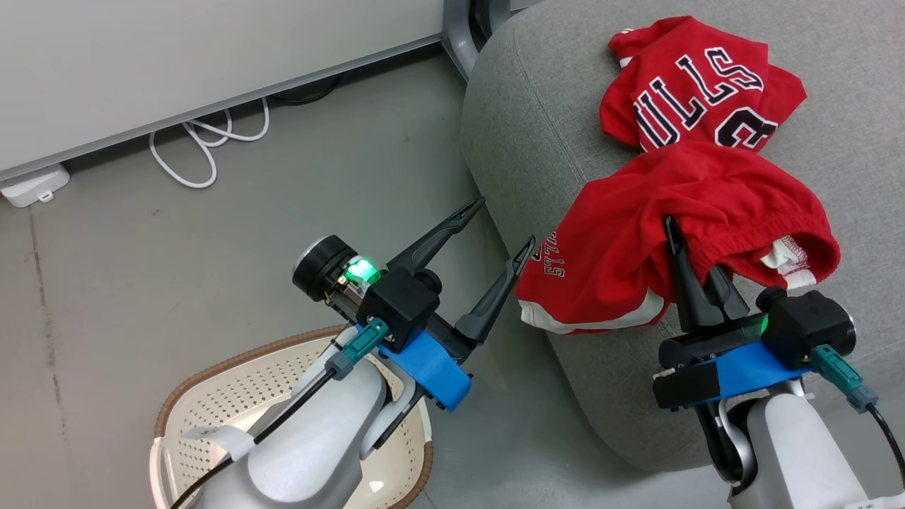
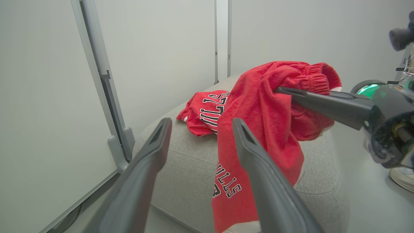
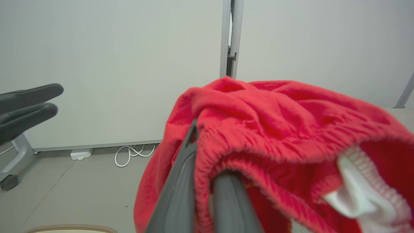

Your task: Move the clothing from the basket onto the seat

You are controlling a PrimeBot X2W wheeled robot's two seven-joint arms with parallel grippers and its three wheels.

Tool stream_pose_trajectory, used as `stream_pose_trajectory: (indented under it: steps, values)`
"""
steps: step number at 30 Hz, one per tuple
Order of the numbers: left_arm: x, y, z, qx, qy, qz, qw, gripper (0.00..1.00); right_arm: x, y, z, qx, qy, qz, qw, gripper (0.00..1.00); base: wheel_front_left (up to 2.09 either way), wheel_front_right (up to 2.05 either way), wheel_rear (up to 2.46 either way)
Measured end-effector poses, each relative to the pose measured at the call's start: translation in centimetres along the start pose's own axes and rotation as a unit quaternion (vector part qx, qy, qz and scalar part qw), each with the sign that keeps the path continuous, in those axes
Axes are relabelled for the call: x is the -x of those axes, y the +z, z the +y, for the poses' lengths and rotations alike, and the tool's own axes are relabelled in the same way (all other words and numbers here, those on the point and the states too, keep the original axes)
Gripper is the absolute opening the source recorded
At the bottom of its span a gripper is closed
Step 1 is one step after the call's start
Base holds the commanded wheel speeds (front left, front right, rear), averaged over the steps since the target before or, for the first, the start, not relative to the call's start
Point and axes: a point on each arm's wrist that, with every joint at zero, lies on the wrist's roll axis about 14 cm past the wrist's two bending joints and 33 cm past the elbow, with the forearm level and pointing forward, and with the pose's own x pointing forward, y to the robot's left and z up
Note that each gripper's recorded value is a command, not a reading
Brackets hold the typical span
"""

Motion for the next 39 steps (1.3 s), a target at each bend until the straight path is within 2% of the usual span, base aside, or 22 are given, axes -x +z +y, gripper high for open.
stream_pose_trajectory:
  steps: [6,12,16,20,24,27,29,34,39]
  values:
    - [0.0,0.3,0.8,-0.002,0.007,-0.004,1.000,1.00,-0.7,1.0,0.0,0.003,0.000,-0.016,1.000,0.00,0.00,0.00,0.00]
    - [0.1,0.2,3.3,-0.010,0.031,-0.013,0.999,1.00,-5.0,6.2,-1.2,0.037,0.000,-0.096,0.995,0.00,0.00,0.00,0.00]
    - [0.3,-1.4,5.6,-0.007,0.047,-0.004,0.999,1.00,-8.7,10.2,-3.0,0.067,-0.014,-0.156,0.985,0.00,0.00,0.00,0.00]
    - [-0.2,-2.9,7.7,-0.006,0.052,-0.004,0.999,1.00,-12.0,14.0,-5.9,0.106,-0.044,-0.212,0.970,0.00,0.00,0.00,0.00]
    - [-0.1,-5.3,9.9,-0.002,0.061,0.004,0.998,1.00,-14.9,15.5,-9.1,0.144,-0.078,-0.238,0.957,0.00,0.00,0.00,0.00]
    - [0.2,-7.6,11.3,0.007,0.071,0.013,0.997,1.00,-17.0,14.0,-11.3,0.162,-0.098,-0.224,0.956,0.00,0.00,0.00,0.00]
    - [0.5,-9.1,12.2,0.015,0.080,0.019,0.997,1.00,-18.3,11.7,-12.6,0.170,-0.110,-0.197,0.959,0.00,0.00,0.00,0.00]
    - [1.4,-12.5,13.4,0.032,0.094,0.039,0.994,1.00,-20.1,3.3,-16.2,0.162,-0.142,-0.094,0.972,0.00,0.00,0.00,0.00]
    - [2.5,-14.5,13.9,0.041,0.104,0.055,0.992,1.00,-20.1,-4.3,-16.8,0.129,-0.153,-0.005,0.980,0.00,0.00,0.00,0.00]
